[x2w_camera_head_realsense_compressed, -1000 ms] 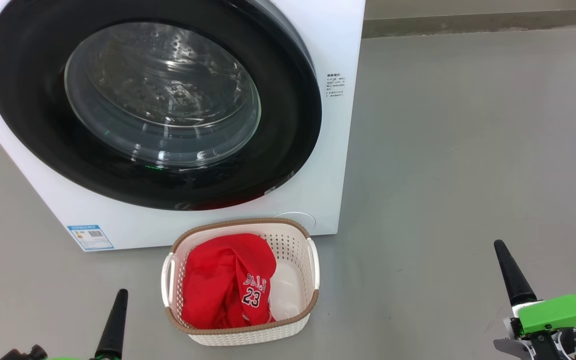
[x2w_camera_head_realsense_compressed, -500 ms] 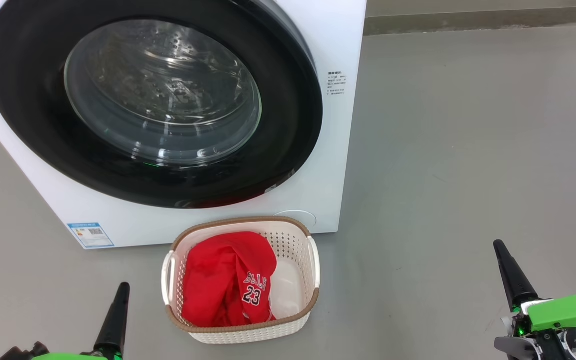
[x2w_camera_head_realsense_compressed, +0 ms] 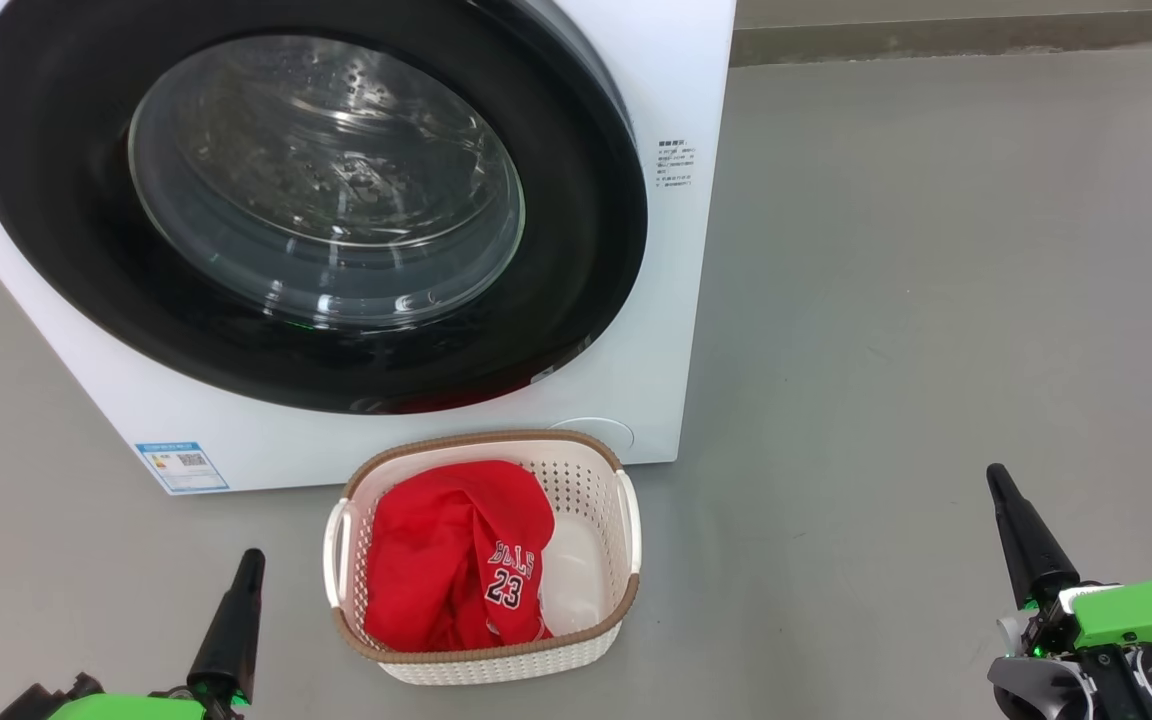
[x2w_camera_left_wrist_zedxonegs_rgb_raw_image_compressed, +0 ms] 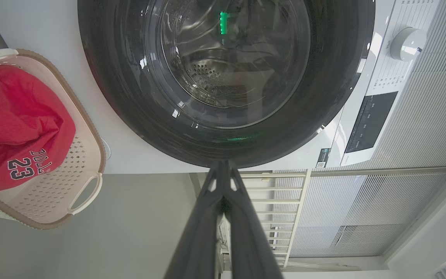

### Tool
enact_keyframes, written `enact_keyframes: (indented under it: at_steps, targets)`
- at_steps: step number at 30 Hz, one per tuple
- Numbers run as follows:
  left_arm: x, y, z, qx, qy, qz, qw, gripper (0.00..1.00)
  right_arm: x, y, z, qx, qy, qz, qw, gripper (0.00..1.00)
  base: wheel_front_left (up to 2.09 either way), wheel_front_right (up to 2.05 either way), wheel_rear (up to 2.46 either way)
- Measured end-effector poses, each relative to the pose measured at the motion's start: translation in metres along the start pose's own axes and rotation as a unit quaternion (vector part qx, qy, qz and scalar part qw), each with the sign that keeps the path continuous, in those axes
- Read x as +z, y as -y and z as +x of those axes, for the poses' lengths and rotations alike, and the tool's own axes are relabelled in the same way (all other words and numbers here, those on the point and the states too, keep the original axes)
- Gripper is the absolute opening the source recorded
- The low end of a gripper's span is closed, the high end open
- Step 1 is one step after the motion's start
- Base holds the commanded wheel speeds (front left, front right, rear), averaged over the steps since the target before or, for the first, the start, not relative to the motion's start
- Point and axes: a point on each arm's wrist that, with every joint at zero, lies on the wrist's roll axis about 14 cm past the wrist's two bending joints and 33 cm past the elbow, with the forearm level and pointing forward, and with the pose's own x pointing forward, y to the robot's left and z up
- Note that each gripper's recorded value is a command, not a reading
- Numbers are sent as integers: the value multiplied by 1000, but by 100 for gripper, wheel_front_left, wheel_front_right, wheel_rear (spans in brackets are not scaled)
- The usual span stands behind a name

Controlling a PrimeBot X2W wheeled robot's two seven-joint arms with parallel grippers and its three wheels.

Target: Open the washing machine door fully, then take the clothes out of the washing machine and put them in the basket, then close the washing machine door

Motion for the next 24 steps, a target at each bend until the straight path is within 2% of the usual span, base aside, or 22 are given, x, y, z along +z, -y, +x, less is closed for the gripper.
enact_keyframes:
  at_steps: [24]
  targets:
    - [0, 0, 0, 0, 0, 0, 1000, 0, 0, 0, 0, 0, 0, 1, 1000, 0, 0, 0, 0]
